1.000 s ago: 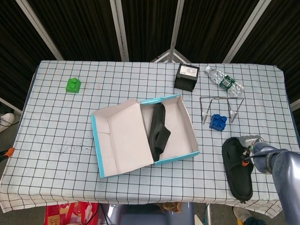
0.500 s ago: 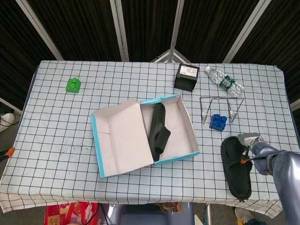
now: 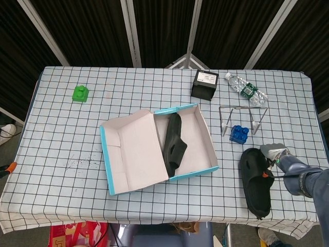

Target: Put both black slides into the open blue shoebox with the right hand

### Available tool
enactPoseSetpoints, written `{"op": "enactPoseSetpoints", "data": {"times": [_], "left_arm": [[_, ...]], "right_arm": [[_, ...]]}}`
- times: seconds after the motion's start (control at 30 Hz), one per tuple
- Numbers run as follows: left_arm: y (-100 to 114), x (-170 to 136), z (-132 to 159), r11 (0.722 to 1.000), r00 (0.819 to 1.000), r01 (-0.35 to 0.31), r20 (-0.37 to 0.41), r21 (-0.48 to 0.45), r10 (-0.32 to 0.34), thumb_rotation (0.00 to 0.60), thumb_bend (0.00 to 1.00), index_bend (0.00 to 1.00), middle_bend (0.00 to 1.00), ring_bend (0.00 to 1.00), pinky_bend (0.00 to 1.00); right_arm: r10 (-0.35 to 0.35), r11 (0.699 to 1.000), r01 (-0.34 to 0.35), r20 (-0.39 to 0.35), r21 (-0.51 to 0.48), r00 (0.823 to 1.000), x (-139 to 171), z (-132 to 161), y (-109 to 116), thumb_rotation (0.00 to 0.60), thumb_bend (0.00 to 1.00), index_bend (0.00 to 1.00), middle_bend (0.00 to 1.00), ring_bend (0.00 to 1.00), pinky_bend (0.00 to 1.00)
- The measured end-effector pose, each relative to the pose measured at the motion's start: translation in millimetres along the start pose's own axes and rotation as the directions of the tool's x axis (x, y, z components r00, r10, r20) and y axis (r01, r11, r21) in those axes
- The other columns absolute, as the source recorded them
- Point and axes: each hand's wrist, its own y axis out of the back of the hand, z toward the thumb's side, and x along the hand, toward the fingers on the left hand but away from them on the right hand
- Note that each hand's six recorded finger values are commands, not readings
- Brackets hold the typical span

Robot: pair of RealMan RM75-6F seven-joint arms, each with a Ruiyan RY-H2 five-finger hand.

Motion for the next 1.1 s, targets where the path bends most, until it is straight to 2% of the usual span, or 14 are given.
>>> {"op": "enactPoseSetpoints", "data": {"times": [0.3,0.6,0.73,0.87,1.1], "left_arm": [[1,0,0,1.000,1.000,0.000,0.002,-0.006,0.000,0.600,0.22,0.09,0.00,0.00,0.10],[4,0,-3,1.000,1.000,-0.009,-0.002,-0.021,0.009,0.600,0.22,0.09,0.00,0.00,0.10],[7,0,-2,0.999,1.000,-0.026,0.010,-0.031,0.026,0.600,0.22,0.09,0.00,0.00,0.10],[15,0,0,0.996,0.996,-0.076,0.036,-0.050,0.078,0.600,0.22,0.09,0.00,0.00,0.10],[21,-1,0,0.987,0.988,-0.135,0.066,-0.088,0.141,0.600,0.22,0.09,0.00,0.00,0.10]], "right_arm": [[-0.002,1.000,0.002,-0.008,-0.023,1.000,16,-1,13,0.600,0.60,0.52,0.45,0.43,0.11],[-0.084,0.992,0.080,-0.046,-0.093,0.995,39,1,37,0.600,0.60,0.53,0.45,0.43,0.11],[-0.146,0.980,0.134,-0.071,-0.145,0.987,51,3,52,0.600,0.60,0.54,0.45,0.43,0.11],[-0.204,0.959,0.177,-0.105,-0.222,0.973,59,12,67,0.600,0.60,0.55,0.45,0.43,0.11],[-0.253,0.927,0.182,-0.189,-0.328,0.949,71,36,86,0.600,0.60,0.55,0.45,0.43,0.11]]}}
